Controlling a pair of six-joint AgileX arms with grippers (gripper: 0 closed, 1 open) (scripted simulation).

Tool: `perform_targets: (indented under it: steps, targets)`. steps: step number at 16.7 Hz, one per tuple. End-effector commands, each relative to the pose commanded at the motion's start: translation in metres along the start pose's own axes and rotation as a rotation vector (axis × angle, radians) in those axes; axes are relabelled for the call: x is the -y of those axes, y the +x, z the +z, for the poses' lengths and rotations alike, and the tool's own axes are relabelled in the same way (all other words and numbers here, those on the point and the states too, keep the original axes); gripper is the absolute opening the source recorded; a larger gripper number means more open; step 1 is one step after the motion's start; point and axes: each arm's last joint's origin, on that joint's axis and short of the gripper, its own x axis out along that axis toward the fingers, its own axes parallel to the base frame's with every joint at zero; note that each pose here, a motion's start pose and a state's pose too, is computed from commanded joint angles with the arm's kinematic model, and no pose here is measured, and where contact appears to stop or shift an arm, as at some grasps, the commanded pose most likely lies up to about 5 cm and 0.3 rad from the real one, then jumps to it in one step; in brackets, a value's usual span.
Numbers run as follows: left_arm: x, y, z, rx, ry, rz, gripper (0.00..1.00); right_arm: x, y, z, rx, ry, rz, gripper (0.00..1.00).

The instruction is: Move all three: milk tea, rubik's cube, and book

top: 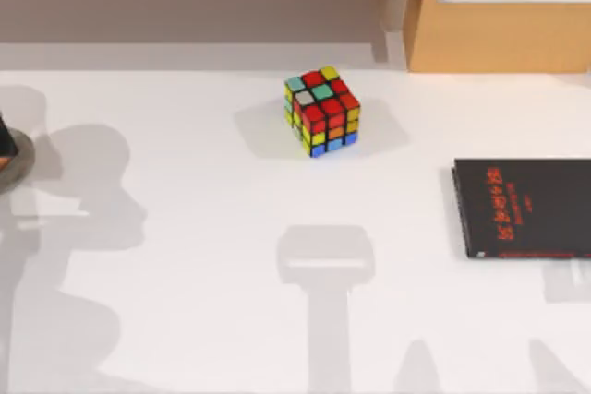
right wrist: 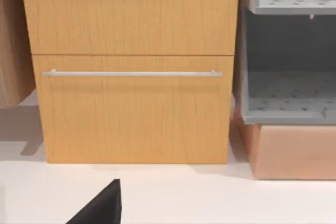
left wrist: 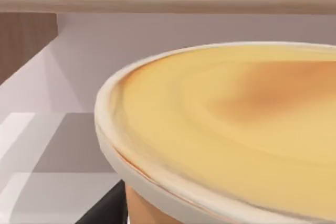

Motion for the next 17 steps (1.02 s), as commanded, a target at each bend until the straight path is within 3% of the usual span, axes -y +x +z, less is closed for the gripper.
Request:
perform_targets:
  steps: [7, 13, 17]
  targets:
    - [0.0, -0.001, 0.0, 0.0, 0.0, 0.002, 1.0, 0.0, 0.0, 0.0, 0.0, 0.0, 0.0, 1.0]
    - [0.0, -0.029, 0.0, -0.001, 0.0, 0.001, 1.0, 0.0, 0.0, 0.0, 0.0, 0.0, 0.0, 1.0]
    - [0.001, -0.029, -0.001, -0.004, -0.001, -0.002, 1.0, 0.0, 0.0, 0.0, 0.0, 0.0, 0.0, 1.0]
